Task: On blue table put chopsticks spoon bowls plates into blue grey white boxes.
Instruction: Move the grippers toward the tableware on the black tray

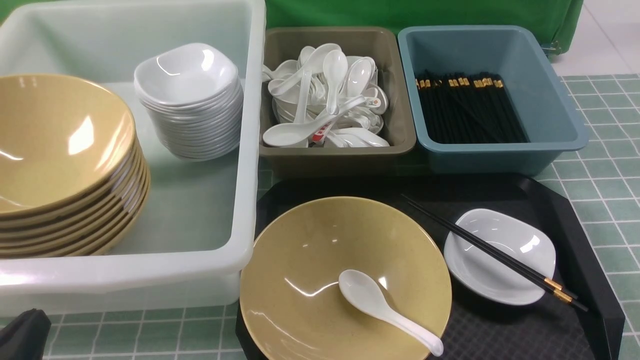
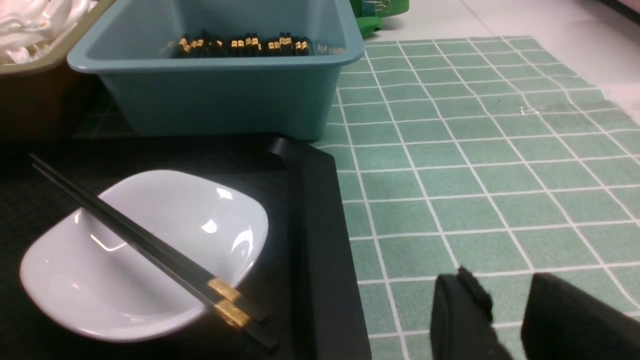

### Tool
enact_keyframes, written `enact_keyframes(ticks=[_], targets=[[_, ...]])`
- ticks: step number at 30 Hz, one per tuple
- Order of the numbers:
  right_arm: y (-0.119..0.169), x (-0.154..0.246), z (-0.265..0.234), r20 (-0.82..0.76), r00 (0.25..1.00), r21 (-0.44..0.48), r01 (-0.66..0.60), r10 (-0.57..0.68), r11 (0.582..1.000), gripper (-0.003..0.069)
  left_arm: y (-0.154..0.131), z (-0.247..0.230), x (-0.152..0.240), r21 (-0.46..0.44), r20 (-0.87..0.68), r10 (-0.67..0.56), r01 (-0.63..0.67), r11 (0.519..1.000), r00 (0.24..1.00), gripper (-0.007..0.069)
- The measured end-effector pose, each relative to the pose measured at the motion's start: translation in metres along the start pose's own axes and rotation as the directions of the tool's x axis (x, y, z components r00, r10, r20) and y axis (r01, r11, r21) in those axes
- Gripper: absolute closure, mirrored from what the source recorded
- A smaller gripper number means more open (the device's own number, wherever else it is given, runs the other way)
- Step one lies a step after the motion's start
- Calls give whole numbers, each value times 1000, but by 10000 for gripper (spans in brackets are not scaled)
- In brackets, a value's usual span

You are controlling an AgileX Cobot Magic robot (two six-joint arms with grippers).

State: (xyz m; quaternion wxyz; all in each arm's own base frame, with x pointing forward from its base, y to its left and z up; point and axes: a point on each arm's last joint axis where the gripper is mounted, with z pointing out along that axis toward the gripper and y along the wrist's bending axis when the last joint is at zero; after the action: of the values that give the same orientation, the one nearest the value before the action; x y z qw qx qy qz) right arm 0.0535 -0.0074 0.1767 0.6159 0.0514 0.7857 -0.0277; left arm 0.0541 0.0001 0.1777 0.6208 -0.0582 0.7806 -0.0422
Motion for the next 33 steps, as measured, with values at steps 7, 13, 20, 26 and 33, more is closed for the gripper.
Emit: enact_keyframes(ticks=[7, 13, 20, 26, 33], targets=[[0, 0, 0, -1, 999, -3, -42, 42, 999, 421, -5, 0, -4, 63, 34, -260, 257, 964, 965, 638], [7, 0, 0, -49, 763, -55, -647, 645, 761, 421, -11, -2, -13, 189, -21, -816, 803, 565, 578, 638], [9, -2, 0, -77, 435, -65, -900, 897, 430, 421, -13, -2, -14, 205, -49, -876, 863, 461, 479, 638], [9, -2, 0, -73, 517, -76, -856, 853, 512, 421, -17, -12, -38, 264, 43, -699, 667, 697, 714, 638], [15, -33, -15, -93, 765, -181, -643, 638, 744, 470, -31, -38, -98, 272, 161, -283, 233, 934, 945, 638]])
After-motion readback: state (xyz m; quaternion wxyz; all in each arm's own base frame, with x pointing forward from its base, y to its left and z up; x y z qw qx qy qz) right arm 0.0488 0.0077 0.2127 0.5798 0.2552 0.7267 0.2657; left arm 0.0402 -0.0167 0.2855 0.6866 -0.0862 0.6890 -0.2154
